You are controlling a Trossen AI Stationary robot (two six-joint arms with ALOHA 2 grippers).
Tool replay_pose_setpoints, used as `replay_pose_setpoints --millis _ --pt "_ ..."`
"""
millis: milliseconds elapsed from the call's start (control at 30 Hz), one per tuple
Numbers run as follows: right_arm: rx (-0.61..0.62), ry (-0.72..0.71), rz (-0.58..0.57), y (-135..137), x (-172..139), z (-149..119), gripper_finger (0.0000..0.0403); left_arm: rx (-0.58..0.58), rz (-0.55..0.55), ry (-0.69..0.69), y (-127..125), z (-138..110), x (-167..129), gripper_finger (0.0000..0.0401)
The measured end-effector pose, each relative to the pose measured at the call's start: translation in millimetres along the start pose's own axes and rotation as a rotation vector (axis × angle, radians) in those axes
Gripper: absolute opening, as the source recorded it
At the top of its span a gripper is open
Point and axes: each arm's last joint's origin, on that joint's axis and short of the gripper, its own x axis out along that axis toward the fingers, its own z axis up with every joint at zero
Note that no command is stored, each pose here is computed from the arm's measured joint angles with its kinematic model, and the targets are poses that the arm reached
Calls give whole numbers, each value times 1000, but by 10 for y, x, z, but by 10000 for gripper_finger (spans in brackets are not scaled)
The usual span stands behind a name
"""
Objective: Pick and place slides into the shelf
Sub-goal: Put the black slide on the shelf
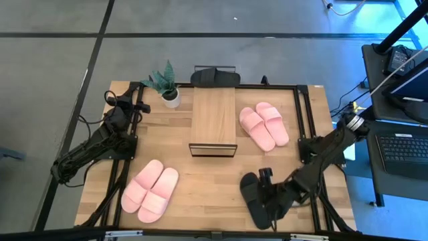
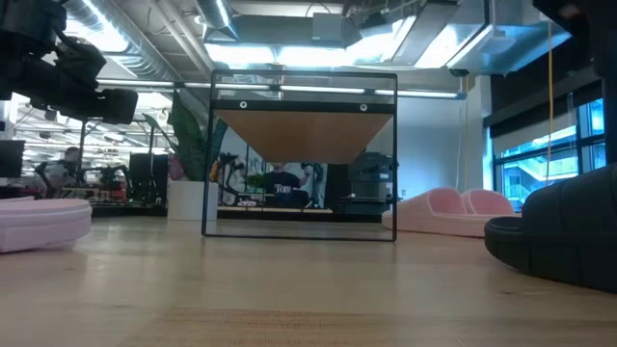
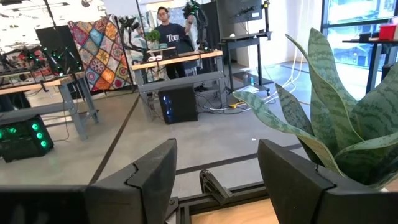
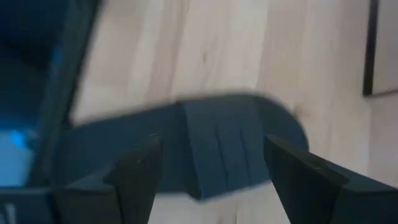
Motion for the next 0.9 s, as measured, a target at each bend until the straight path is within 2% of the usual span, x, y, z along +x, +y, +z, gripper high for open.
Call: replay_pose_setpoints --millis 200,300,467,667,767,900 --pt "-120 111 -131 180 242 -96 274 -1 0 0 0 0 0 217" --pt "-133 138 -148 253 373 -123 274 -1 -1 0 0 0 0 217" --pt "-154 184 -246 280 608 -199 274 -2 0 0 0 0 0 217" --pt "-121 181 -362 241 672 -245 273 -2 0 0 0 0 0 217" --pt "-101 176 -371 226 669 -236 257 -3 0 0 0 0 0 217" --pt "-95 181 -374 214 671 -235 204 -3 0 0 0 0 0 217"
